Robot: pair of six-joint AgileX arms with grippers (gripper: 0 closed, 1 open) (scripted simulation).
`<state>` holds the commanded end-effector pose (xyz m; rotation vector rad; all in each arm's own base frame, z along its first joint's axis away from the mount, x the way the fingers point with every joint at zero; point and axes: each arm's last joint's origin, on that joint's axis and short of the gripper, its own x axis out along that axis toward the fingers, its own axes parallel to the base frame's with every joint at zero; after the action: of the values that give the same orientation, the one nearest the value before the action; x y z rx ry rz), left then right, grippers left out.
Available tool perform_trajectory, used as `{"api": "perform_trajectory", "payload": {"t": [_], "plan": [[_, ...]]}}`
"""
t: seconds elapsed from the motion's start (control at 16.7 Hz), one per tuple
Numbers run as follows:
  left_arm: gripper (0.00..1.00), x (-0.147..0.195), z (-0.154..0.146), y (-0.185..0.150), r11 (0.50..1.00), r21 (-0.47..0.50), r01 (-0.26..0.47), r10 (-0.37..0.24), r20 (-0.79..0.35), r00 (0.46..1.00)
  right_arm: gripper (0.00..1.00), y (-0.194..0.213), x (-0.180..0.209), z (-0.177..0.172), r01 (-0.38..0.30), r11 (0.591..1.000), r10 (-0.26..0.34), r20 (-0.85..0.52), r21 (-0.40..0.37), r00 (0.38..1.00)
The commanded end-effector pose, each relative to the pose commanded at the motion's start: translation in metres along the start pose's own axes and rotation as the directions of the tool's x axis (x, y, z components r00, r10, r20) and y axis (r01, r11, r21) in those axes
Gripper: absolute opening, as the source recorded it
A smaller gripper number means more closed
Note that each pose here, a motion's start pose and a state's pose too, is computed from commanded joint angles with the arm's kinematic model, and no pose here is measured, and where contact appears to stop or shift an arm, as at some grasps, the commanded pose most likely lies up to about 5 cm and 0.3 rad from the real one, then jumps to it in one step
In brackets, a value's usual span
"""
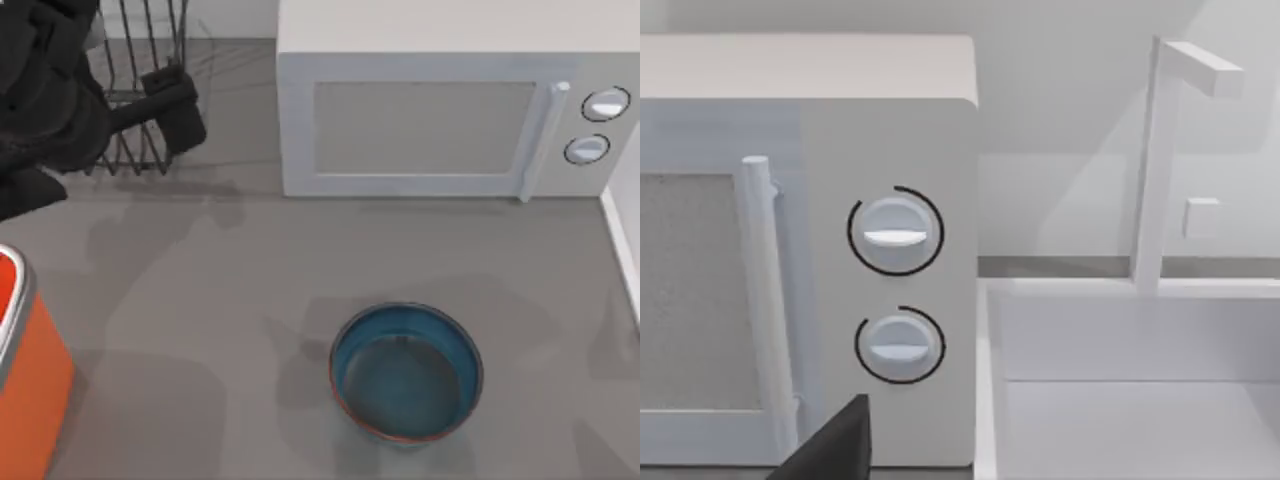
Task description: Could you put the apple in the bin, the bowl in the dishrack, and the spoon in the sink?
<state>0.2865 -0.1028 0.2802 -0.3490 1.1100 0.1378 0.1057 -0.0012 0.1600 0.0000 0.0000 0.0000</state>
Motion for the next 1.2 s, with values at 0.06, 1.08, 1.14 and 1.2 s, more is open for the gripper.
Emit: {"api": "perform_trajectory", "payload": {"t": [0.06,1.08,1.14,1.2], "plan": [[1.00,0.012,0.004,-0.022,0.999,0.007,-0.031,0.032,-0.066,0.997,1.00,0.000,0.000,0.000,0.000,1.000,0.000,0.000,0.000,1.000],[1.00,0.049,-0.160,-0.265,0.932,0.357,-0.057,0.207,-0.396,0.894,1.00,0.000,0.000,0.000,0.000,1.000,0.000,0.000,0.000,1.000],[1.00,0.048,-0.161,-0.266,0.932,0.359,-0.055,0.206,-0.397,0.894,1.00,0.000,0.000,0.000,0.000,1.000,0.000,0.000,0.000,1.000],[1.00,0.048,-0.161,-0.266,0.932,0.359,-0.055,0.206,-0.397,0.894,1.00,0.000,0.000,0.000,0.000,1.000,0.000,0.000,0.000,1.000]]}}
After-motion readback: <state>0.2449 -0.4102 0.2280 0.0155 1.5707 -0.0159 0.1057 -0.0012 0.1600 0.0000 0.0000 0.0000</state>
